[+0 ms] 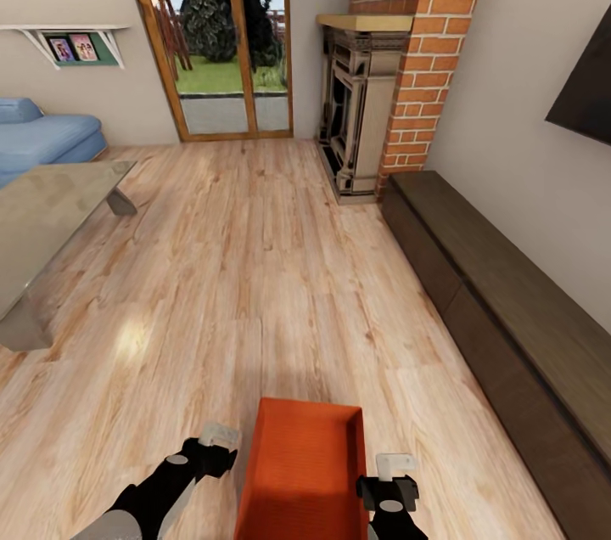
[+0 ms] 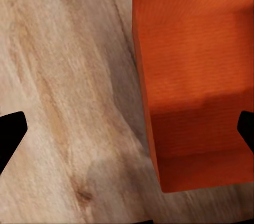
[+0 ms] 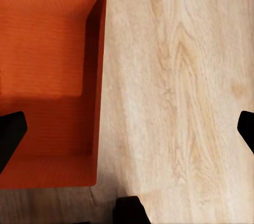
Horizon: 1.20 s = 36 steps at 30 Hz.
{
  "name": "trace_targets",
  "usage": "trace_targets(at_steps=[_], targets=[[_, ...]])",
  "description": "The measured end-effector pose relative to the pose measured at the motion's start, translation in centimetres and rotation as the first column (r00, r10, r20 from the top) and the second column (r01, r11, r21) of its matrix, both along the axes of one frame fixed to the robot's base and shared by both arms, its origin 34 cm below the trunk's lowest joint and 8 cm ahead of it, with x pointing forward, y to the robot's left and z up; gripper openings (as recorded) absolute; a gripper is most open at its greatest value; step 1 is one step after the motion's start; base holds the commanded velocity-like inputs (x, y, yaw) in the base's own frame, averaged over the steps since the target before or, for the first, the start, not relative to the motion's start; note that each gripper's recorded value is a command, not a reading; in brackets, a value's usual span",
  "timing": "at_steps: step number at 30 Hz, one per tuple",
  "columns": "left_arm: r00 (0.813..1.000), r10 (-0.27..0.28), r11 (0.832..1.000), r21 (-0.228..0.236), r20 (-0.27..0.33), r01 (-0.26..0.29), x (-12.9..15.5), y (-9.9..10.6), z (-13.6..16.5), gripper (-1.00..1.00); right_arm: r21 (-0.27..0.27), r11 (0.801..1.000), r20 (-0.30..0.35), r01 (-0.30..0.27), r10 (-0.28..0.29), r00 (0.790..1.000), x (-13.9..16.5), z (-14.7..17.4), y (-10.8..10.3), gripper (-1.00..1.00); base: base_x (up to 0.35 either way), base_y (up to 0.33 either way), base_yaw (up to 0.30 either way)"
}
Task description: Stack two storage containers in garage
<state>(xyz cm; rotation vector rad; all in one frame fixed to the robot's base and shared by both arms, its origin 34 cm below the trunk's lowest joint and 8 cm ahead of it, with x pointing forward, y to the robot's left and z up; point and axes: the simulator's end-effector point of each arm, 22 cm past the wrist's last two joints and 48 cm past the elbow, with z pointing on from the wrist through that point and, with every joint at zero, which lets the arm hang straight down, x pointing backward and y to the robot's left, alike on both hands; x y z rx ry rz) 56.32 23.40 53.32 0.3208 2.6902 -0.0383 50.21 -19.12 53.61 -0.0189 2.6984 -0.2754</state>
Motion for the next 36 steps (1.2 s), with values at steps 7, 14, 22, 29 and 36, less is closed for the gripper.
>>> trace_targets(at_steps=[7, 14, 22, 29, 36], targets=[[1.0, 0.0, 1.0, -0.01, 0.005, 0.0, 0.3, -0.2, 0.1, 1.0, 0.0, 1.0, -0.001, 0.003, -0.003, 1.0, 0.0, 0.0, -0.1, 1.0, 0.018, 0.0, 0.0], [0.999, -0.028, 0.996, -0.089, -0.024, 0.026, -0.6, -1.9, -0.3, 1.0, 0.001, 1.0, -0.007, 0.005, -0.005, 1.0, -0.2, -0.3, -0.1, 1.0, 0.002, 0.0, 0.0], [0.998, -0.044, 0.985, -0.167, -0.051, 0.035, -1.4, -3.5, -0.3, 1.0, 0.011, 1.0, -0.013, 0.024, -0.024, 1.0, -0.5, -0.5, 0.0, 1.0, 0.0, 0.0, 0.0], [0.998, -0.022, 0.97, -0.242, -0.06, 0.007, -1.5, -4.9, 0.1, 1.0, 0.013, 1.0, -0.014, 0.027, -0.027, 1.0, -0.5, -0.5, 0.0, 1.0, 0.0, 0.0, 0.0], [0.997, 0.046, 0.955, -0.289, -0.057, -0.061, -0.9, -5.3, 0.4, 1.0, 0.013, 1.0, -0.014, 0.027, -0.027, 1.0, -0.5, -0.5, 0.0, 1.0, 0.0, 0.0, 0.0]])
